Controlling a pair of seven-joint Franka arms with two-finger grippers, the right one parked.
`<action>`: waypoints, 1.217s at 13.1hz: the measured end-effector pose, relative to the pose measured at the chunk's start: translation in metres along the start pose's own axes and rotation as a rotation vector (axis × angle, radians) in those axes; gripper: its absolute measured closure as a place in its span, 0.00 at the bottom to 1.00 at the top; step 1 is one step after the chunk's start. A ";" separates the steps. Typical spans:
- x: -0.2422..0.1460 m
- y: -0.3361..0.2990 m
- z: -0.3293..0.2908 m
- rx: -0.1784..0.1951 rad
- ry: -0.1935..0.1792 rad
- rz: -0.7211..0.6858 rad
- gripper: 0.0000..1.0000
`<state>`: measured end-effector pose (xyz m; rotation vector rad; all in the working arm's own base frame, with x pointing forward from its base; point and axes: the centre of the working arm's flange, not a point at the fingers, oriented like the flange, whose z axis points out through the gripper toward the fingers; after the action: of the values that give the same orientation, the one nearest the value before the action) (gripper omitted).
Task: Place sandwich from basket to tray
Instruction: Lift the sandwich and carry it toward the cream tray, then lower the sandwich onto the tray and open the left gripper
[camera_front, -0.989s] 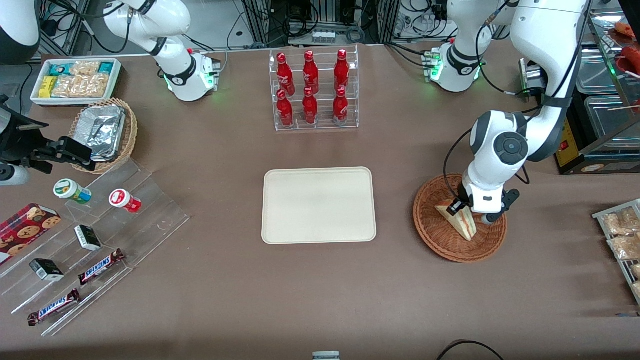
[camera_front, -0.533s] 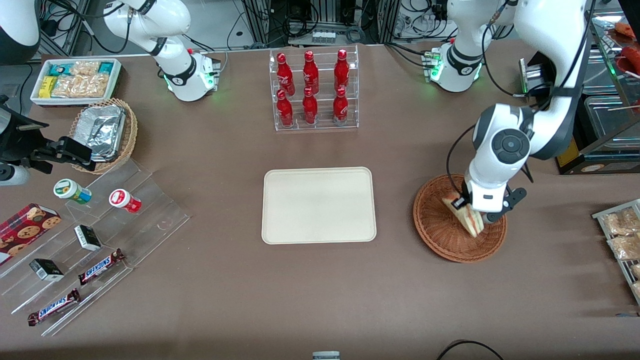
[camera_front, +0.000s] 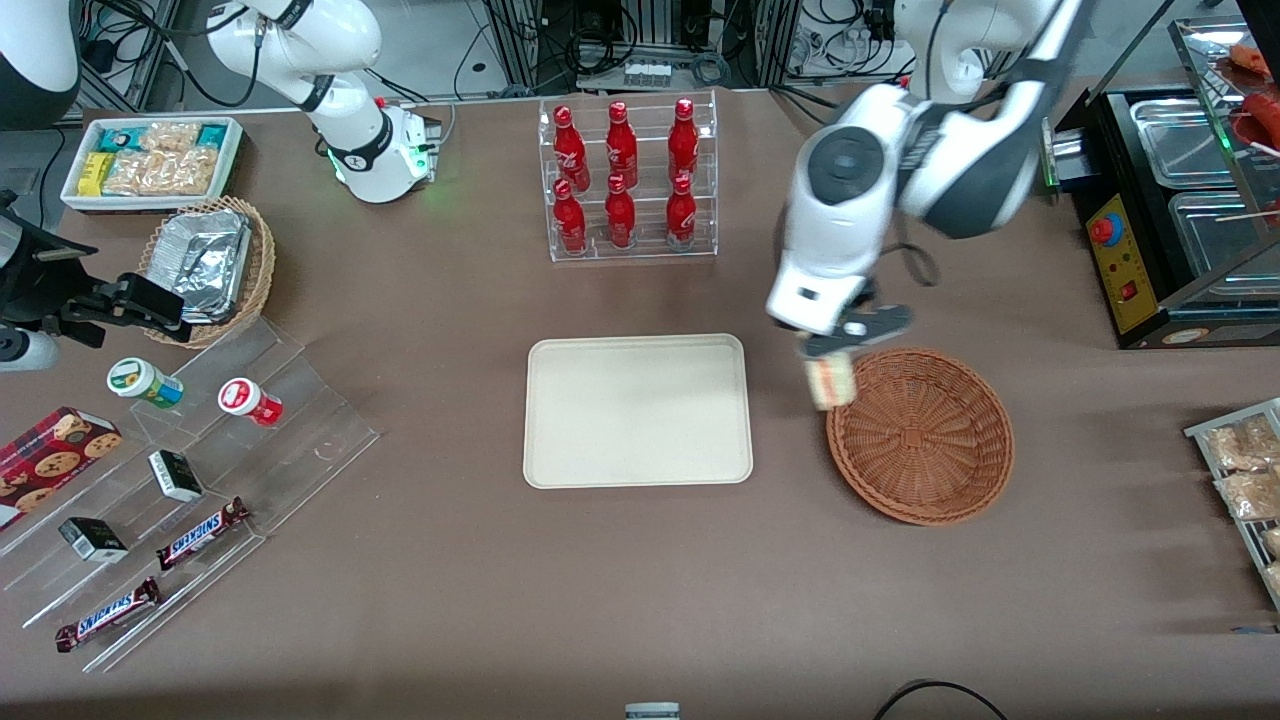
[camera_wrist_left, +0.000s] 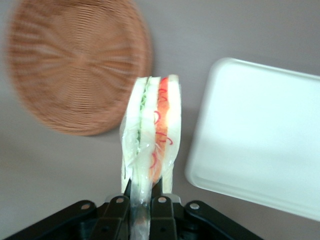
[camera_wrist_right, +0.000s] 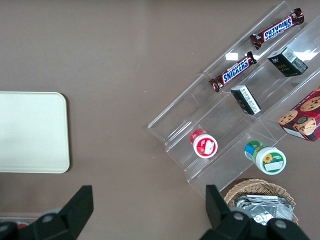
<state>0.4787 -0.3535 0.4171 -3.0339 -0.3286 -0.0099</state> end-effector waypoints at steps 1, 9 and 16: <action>-0.012 0.021 0.010 -0.035 -0.008 0.017 0.86; -0.082 0.175 0.095 -0.098 -0.017 0.149 0.86; -0.066 0.187 0.151 -0.107 -0.016 0.136 0.86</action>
<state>0.4541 -0.5359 0.2488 -3.1566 -0.1256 0.0065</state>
